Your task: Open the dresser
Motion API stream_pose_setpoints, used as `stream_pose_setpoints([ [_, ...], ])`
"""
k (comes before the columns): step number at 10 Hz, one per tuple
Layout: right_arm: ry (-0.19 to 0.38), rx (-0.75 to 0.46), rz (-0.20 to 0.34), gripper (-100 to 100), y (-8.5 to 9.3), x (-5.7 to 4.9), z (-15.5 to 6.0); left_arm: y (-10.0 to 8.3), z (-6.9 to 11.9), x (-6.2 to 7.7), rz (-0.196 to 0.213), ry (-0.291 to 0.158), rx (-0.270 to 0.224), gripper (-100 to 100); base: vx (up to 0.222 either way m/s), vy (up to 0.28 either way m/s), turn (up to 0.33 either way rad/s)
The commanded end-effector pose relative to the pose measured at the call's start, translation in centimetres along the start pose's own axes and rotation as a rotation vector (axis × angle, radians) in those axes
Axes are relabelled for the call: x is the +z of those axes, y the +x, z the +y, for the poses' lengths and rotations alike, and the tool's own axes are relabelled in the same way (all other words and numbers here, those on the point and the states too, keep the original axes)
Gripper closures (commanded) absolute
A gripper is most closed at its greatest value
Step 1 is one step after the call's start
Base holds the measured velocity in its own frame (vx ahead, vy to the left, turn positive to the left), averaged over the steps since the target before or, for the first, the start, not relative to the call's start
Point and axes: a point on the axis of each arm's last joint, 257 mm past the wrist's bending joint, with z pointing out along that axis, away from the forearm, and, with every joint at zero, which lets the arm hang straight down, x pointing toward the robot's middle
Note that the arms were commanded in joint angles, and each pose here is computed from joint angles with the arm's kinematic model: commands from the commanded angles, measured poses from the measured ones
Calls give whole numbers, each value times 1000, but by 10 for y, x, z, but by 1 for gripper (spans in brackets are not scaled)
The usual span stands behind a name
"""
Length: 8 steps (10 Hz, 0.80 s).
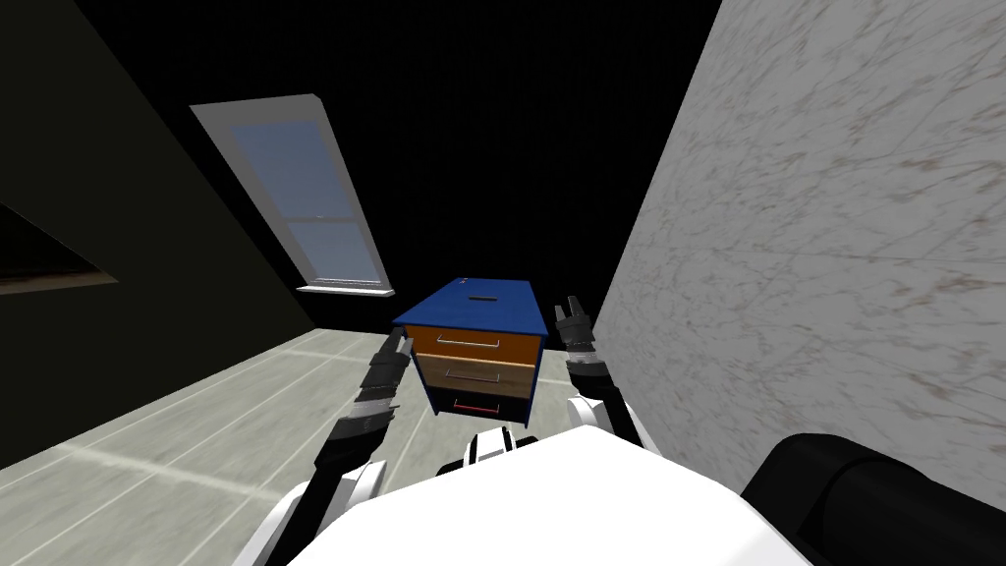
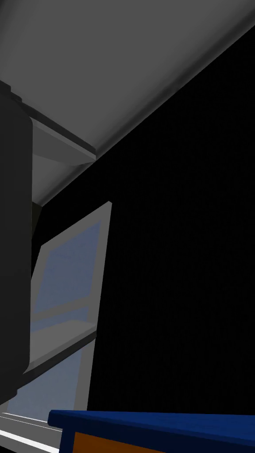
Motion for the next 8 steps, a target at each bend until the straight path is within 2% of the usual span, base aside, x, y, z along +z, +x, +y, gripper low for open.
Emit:
stream_pose_setpoints([
  [1, 0, 0, 0, 0, 0, 0, 0, 6, 20, -2, 6, -33, 7, -100, 20, 12, -34],
  [3, 0, 0, 0, 0, 0, 0, 0, 11, 39, -5, 8, -67, 10, -100, 22, 15, -42],
  [7, 0, 0, 0, 0, 0, 0, 0, 19, 63, -9, 14, -109, 15, -100, 20, 16, -36],
  [8, 0, 0, 0, 0, 0, 0, 0, 23, 75, -12, 23, -130, 22, -100, 25, 13, -52],
])
